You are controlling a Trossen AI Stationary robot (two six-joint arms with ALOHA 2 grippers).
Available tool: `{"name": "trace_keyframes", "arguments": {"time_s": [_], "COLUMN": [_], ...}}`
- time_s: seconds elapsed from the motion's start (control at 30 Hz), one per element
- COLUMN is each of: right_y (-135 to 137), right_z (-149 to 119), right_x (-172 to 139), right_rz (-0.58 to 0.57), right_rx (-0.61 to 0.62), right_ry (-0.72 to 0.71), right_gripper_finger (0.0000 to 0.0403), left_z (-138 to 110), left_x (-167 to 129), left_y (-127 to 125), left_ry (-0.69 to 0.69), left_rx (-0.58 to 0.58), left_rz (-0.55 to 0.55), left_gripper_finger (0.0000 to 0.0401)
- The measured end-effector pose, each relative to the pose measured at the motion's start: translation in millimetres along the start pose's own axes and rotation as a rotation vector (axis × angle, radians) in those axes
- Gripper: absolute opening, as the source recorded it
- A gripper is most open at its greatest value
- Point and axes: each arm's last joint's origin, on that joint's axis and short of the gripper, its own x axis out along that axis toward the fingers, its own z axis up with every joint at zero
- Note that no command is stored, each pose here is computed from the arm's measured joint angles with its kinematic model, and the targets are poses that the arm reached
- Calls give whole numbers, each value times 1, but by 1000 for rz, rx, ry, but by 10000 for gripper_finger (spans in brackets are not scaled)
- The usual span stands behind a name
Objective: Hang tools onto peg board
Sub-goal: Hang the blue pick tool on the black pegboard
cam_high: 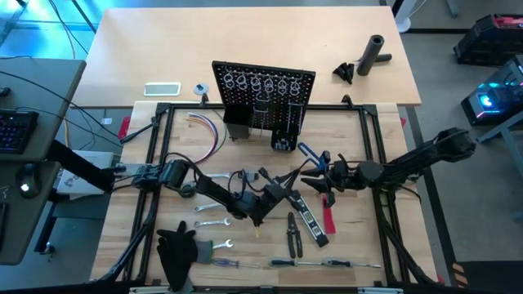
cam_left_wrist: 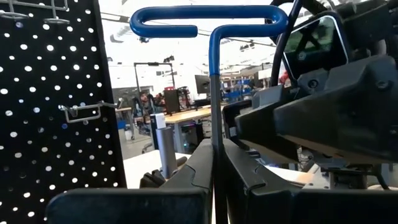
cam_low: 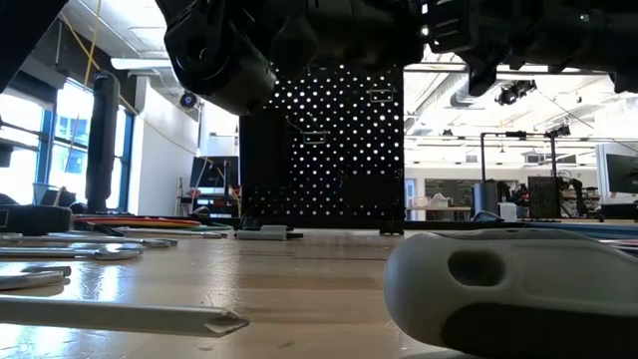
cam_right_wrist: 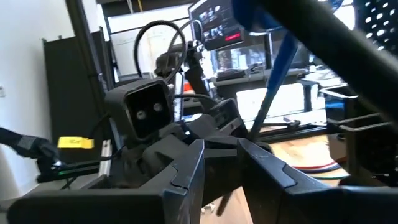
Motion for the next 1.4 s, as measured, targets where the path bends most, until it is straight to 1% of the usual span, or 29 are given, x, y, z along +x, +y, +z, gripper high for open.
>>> {"name": "trace_keyframes", "arguments": {"time_s": [0.47, 0.7, 0.77, 0.83, 1.1, 1.2, 1.4], "right_y": [-4, -1, -1, -1, -2, -2, -2], "right_z": [5, 13, 16, 15, 15, 13, 11], "right_x": [1, 12, 14, 14, 14, 14, 14], "right_rz": [-41, -75, -84, -96, -102, -103, -104], "right_rx": [-17, -48, -56, -59, -54, -38, -51], "right_ry": [-50, -35, -47, -37, -38, -20, -2], "right_gripper_finger": [90, 90, 90, 90, 88, 87, 87], "left_z": [-1, 0, -1, -5, -4, -2, 0], "left_x": [0, 0, -1, -4, -3, -3, 0], "left_y": [-2, -2, -6, -8, -7, -6, -2], "left_ry": [-8, -12, -22, -18, -22, -25, -42], "left_rx": [-24, -53, -12, -4, -8, 6, 6], "left_rz": [-36, -44, -106, -125, -114, -94, -63], "left_gripper_finger": [7, 7, 7, 7, 7, 7, 7]}}
